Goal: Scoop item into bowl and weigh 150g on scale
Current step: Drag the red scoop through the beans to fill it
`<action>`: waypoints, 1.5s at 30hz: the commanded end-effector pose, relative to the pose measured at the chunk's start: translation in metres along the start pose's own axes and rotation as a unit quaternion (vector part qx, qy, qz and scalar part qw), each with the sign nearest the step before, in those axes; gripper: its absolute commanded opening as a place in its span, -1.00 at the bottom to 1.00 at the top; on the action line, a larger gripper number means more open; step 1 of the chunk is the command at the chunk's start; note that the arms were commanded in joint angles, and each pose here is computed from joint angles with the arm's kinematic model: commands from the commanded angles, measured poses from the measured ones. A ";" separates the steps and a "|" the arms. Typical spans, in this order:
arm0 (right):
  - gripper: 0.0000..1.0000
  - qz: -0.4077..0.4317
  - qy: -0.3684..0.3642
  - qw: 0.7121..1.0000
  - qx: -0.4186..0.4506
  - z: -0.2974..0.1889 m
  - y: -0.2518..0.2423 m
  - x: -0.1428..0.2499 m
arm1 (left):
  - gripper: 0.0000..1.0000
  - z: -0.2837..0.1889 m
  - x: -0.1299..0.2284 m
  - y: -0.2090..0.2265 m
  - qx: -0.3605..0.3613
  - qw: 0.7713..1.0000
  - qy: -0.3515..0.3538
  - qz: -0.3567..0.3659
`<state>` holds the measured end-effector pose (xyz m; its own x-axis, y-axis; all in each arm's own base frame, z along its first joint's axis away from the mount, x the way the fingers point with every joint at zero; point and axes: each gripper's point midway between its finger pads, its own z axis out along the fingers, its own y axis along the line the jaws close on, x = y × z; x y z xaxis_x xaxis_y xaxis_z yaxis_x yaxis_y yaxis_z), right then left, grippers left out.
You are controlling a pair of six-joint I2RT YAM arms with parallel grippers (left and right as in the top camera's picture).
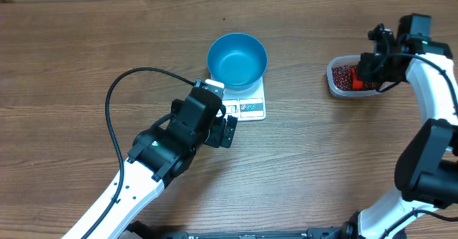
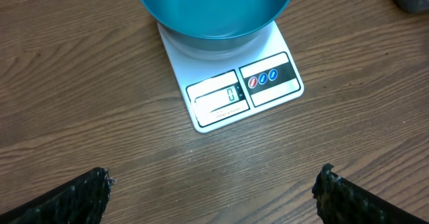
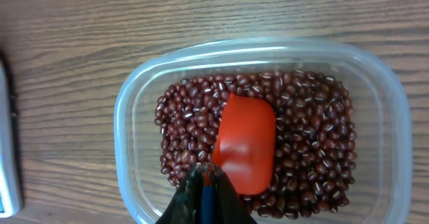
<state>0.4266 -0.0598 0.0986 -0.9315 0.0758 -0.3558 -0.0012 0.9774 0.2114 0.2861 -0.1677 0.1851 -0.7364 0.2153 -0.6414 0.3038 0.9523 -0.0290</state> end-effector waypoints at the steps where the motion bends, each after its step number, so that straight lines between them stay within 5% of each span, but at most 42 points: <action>1: -0.92 0.036 0.021 0.998 -0.053 0.013 -0.005 0.014 | 0.99 0.000 0.000 0.001 -0.005 1.000 -0.002 -0.007; 26: -0.92 0.060 0.007 0.986 -0.153 0.022 0.015 0.026 | 0.99 0.000 0.000 0.001 -0.005 1.000 -0.002 -0.007; 45: -0.92 0.056 -0.005 0.987 -0.148 0.023 0.011 0.020 | 0.99 0.000 0.000 0.001 -0.005 1.000 -0.002 -0.007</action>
<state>0.4196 -0.0476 0.0872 -0.9173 0.1804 -0.3550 -0.0158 0.8742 0.4852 0.2861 -0.1677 0.1851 -0.7364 0.2153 -0.6414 0.3038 0.9523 -0.0290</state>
